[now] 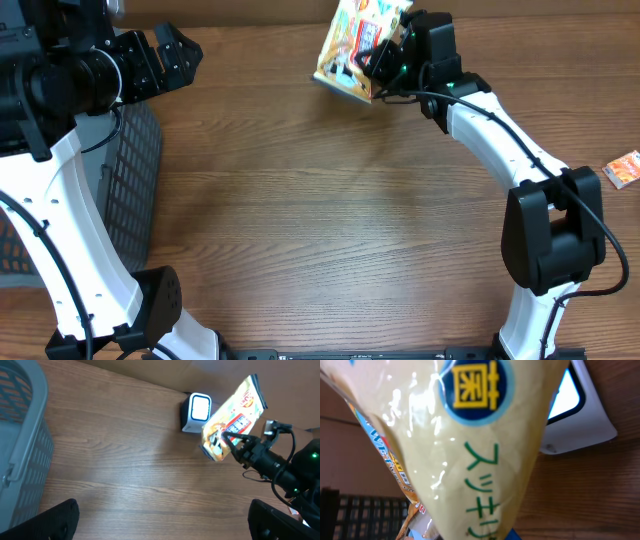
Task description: Scan the item barcode
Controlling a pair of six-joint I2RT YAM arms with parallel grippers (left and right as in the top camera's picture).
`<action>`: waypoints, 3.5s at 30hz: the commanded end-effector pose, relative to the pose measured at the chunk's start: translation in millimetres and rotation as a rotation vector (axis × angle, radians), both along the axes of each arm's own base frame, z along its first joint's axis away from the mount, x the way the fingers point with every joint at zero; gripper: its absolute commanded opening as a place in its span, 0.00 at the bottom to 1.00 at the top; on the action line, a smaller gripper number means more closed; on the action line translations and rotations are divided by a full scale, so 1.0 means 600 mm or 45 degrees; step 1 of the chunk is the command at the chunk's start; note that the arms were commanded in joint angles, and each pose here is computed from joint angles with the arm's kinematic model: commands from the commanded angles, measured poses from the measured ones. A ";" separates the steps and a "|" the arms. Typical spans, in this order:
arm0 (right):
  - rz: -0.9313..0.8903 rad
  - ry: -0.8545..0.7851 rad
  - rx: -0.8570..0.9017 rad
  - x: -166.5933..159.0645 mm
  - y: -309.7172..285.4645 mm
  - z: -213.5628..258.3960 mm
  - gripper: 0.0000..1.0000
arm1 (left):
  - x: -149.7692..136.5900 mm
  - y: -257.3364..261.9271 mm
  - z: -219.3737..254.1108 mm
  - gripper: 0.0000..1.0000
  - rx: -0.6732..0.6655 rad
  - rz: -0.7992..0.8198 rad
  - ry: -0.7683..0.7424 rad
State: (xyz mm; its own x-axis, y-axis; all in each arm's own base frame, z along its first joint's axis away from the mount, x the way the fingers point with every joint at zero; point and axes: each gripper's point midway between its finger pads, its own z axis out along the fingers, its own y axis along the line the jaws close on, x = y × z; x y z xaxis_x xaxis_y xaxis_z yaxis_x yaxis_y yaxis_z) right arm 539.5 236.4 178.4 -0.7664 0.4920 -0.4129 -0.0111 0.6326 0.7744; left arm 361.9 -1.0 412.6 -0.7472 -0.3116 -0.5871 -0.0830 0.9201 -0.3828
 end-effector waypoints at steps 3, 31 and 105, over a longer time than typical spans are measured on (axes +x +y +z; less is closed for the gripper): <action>-0.228 0.020 0.165 0.067 -0.013 -0.022 0.04 | -0.003 -0.001 0.008 1.00 0.001 -0.010 -0.025; -0.166 -0.019 0.187 0.100 -0.035 0.045 0.04 | -0.003 -0.001 0.008 1.00 0.001 -0.010 -0.025; -0.427 0.609 -0.534 -0.623 -0.388 0.150 1.00 | -0.003 -0.001 0.008 1.00 0.001 -0.010 -0.025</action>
State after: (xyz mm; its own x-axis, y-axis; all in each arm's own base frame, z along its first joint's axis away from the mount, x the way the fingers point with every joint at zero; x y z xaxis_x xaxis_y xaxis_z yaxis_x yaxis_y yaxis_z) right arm 178.5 -4.3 282.7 -0.7108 0.6082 -0.3532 0.5061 0.7910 0.3437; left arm 361.8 -1.0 412.6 -0.7474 -0.3120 -0.5866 -0.0832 0.9199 -0.3833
